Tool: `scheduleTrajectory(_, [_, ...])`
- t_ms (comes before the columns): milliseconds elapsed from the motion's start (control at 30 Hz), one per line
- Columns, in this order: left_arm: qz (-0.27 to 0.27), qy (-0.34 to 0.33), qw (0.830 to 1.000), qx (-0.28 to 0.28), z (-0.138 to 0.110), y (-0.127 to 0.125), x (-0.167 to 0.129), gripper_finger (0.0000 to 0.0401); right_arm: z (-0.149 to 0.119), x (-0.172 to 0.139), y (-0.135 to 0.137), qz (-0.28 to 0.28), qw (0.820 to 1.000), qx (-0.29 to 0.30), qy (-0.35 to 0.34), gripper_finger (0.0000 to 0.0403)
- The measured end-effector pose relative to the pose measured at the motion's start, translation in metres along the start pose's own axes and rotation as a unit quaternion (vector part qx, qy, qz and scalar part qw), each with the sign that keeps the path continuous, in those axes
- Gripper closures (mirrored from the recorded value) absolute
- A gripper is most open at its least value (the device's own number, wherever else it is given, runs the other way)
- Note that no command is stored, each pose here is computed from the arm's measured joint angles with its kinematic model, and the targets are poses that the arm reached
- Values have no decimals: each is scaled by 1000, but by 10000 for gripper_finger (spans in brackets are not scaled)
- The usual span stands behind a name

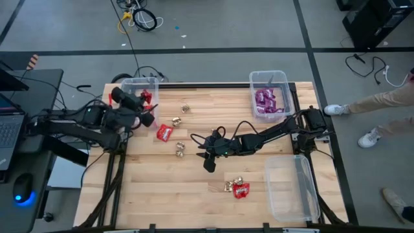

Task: Sort candy
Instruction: Put the red candy into the top left transparent bin

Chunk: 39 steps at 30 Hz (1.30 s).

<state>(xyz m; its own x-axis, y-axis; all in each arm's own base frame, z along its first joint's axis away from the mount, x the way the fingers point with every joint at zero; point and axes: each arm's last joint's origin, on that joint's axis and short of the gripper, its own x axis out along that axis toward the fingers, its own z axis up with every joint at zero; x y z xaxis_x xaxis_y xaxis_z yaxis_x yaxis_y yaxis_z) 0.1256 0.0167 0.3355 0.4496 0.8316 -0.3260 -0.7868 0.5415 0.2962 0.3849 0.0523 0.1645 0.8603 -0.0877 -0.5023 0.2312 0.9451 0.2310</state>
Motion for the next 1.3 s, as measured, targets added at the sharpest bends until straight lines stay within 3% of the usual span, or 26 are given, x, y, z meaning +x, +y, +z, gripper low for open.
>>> scheduleTrajectory(567, [-6, 108, 993, -41, -4, 21, 34, 387, 0, 0, 0, 0, 1000, 0, 0, 252])
scheduleTrajectory(1300, [-4, 238, 970, -42, -16, 45, 92, 395, -1, 0, 0, -1, 1000, -1, 3, 252])
